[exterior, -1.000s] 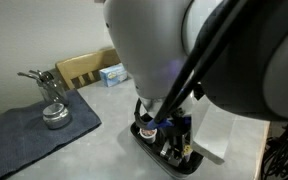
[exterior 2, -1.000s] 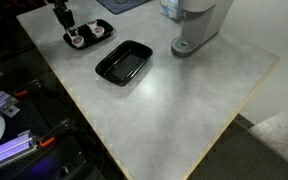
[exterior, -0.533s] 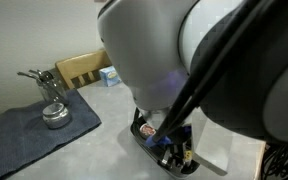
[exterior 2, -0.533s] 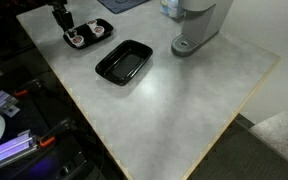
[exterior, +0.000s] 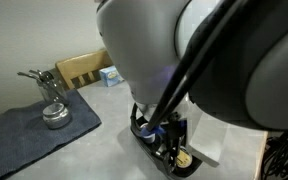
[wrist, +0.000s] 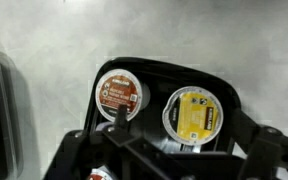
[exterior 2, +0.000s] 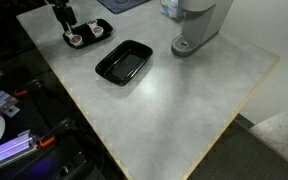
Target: Transfer the coffee pods from the box on the right to the box on the left
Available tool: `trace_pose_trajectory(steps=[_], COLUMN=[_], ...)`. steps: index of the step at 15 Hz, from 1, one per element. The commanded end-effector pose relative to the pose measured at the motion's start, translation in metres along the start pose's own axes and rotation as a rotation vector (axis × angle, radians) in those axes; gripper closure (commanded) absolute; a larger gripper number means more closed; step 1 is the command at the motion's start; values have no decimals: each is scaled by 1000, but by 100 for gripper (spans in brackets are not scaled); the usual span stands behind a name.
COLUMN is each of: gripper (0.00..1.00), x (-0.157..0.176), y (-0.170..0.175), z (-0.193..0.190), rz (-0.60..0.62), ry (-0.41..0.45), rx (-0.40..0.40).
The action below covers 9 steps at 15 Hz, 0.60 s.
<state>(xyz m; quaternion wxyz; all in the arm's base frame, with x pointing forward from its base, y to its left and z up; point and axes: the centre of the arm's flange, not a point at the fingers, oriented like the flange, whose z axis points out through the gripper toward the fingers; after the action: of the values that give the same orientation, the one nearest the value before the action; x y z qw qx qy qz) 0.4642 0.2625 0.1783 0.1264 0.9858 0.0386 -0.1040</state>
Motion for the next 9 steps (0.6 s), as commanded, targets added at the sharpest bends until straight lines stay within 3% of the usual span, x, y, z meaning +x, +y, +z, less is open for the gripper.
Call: trace_pose_trajectory(steps=[1, 5, 9], gripper=[0, 0, 0], x=[8, 15, 17], y=[19, 52, 98], z=[-12, -34, -65], rz=[6, 63, 122], ry=[7, 12, -36], rx=[2, 25, 59])
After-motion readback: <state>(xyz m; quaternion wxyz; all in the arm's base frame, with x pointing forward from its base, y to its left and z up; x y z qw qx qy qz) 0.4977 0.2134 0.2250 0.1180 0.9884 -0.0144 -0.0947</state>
